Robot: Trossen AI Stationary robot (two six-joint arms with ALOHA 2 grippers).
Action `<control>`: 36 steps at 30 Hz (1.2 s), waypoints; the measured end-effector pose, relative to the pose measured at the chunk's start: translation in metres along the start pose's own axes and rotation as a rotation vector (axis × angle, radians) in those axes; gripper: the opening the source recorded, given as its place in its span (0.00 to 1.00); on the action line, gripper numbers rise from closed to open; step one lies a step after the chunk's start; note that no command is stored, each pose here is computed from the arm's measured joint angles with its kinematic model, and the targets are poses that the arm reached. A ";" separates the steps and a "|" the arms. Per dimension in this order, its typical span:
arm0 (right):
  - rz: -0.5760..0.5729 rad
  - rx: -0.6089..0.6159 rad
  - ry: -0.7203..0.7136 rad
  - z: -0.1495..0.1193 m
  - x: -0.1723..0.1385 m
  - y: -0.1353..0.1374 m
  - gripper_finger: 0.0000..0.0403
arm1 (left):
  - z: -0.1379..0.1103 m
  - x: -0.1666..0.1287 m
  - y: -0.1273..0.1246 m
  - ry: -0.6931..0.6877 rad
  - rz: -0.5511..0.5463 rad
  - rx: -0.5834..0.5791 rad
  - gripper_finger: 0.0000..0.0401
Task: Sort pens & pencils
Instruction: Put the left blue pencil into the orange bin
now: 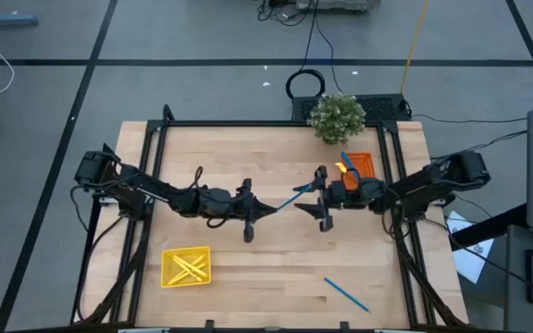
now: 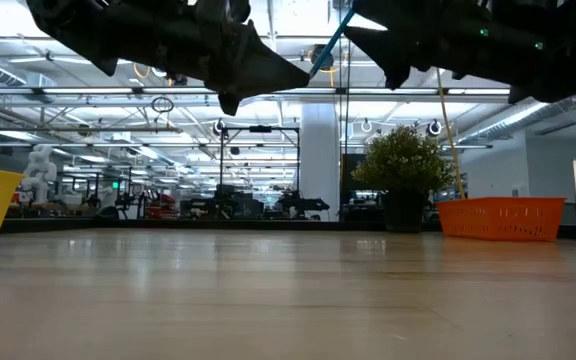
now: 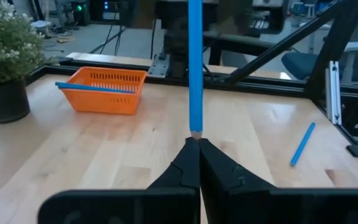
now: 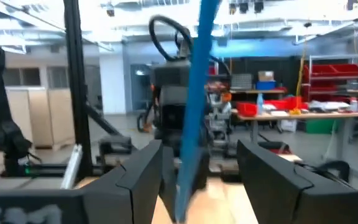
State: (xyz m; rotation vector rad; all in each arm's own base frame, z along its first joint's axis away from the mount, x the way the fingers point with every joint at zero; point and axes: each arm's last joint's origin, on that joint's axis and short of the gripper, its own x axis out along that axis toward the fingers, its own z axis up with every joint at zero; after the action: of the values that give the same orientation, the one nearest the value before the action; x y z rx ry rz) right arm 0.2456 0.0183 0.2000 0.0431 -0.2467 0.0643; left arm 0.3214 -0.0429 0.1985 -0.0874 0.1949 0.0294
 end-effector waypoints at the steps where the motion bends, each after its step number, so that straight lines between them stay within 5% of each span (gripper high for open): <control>1: 0.017 0.008 -0.006 0.000 0.001 0.001 0.49 | 0.000 0.000 0.000 0.001 0.001 0.000 0.00; 15: 0.030 0.076 -0.095 0.007 0.002 0.003 0.47 | -0.001 0.000 0.000 0.013 0.004 -0.013 0.00; 19: 0.028 0.084 -0.087 0.007 0.002 0.003 0.33 | -0.002 0.000 0.000 0.016 0.006 -0.014 0.00; 24: 0.025 0.043 -0.082 0.006 0.002 0.003 0.05 | -0.002 0.000 0.000 0.027 -0.008 -0.005 0.01; 30: 0.026 0.039 -0.052 0.004 0.002 0.004 0.02 | 0.000 -0.005 -0.001 0.061 -0.030 0.017 0.13; 36: -0.060 -0.021 0.069 0.016 -0.006 0.001 0.02 | 0.032 -0.047 0.003 0.127 -0.016 0.040 0.29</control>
State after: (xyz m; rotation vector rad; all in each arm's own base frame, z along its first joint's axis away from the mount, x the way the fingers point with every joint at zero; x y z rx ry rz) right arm 0.2358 0.0180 0.2143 0.0270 -0.1774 0.0031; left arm 0.2809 -0.0384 0.2386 -0.0505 0.3215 0.0042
